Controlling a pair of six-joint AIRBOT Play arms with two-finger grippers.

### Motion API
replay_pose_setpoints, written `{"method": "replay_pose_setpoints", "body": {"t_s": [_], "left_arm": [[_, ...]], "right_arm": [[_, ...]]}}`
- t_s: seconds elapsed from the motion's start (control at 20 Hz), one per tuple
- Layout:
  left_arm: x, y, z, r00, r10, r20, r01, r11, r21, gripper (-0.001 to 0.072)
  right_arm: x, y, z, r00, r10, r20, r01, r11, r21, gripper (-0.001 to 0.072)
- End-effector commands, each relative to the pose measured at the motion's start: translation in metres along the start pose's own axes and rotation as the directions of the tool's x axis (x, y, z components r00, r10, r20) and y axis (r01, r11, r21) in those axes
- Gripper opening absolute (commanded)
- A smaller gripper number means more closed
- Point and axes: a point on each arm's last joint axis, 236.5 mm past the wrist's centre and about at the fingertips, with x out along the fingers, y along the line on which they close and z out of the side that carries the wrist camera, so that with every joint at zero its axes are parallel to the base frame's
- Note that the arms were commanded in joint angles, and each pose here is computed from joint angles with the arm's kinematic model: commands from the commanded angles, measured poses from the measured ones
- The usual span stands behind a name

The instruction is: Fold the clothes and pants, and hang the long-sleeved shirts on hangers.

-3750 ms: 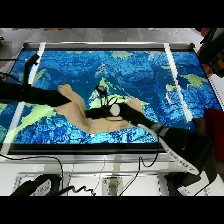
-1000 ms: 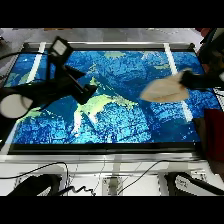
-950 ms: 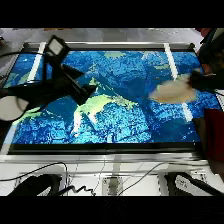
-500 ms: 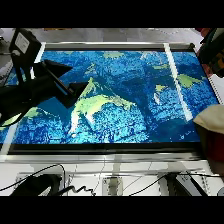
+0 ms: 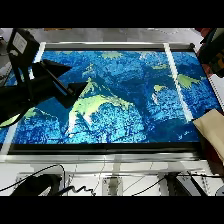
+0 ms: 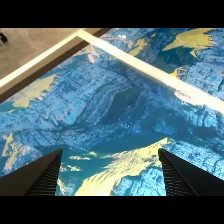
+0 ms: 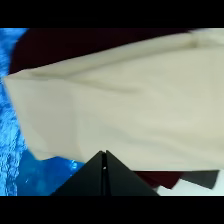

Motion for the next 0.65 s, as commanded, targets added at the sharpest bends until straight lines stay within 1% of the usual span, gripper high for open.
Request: {"method": "replay_pose_setpoints", "body": {"t_s": [0.0,0.05,0.15,0.25,0.3,0.4,0.6], "left_arm": [[0.0,0.0,0.0,1.0,0.001,0.001,-0.001,1.0,0.0,0.0698],[0.0,0.0,0.0,1.0,0.001,0.001,-0.001,1.0,0.0,0.0698],[0.0,0.0,0.0,1.0,0.001,0.001,-0.001,1.0,0.0,0.0698],[0.0,0.0,0.0,1.0,0.001,0.001,-0.001,1.0,0.0,0.0698],[0.0,0.0,0.0,1.0,0.001,0.001,-0.001,1.0,0.0,0.0698],[0.0,0.0,0.0,1.0,0.001,0.001,-0.001,1.0,0.0,0.0698],[0.0,0.0,0.0,1.0,0.001,0.001,-0.001,1.0,0.0,0.0698]], "right_arm": [[0.0,0.072,-0.01,0.992,0.122,0.019,-0.114,0.965,-0.235,0.0013],[-0.003,0.101,-0.019,0.985,0.17,0.019,-0.154,0.931,-0.331,0.0013],[-0.011,0.149,-0.038,0.97,0.244,0.016,-0.196,0.817,-0.543,0.0013],[-0.017,0.176,-0.057,0.966,0.259,0.017,-0.169,0.676,-0.717,0.0013],[-0.02,0.183,-0.062,0.965,0.261,0.022,-0.155,0.637,-0.755,0.0013],[-0.022,0.191,-0.068,0.966,0.255,0.04,-0.125,0.595,-0.794,0.0012],[-0.024,0.194,-0.073,0.965,0.261,0.028,-0.135,0.583,-0.801,0.0013]]}}
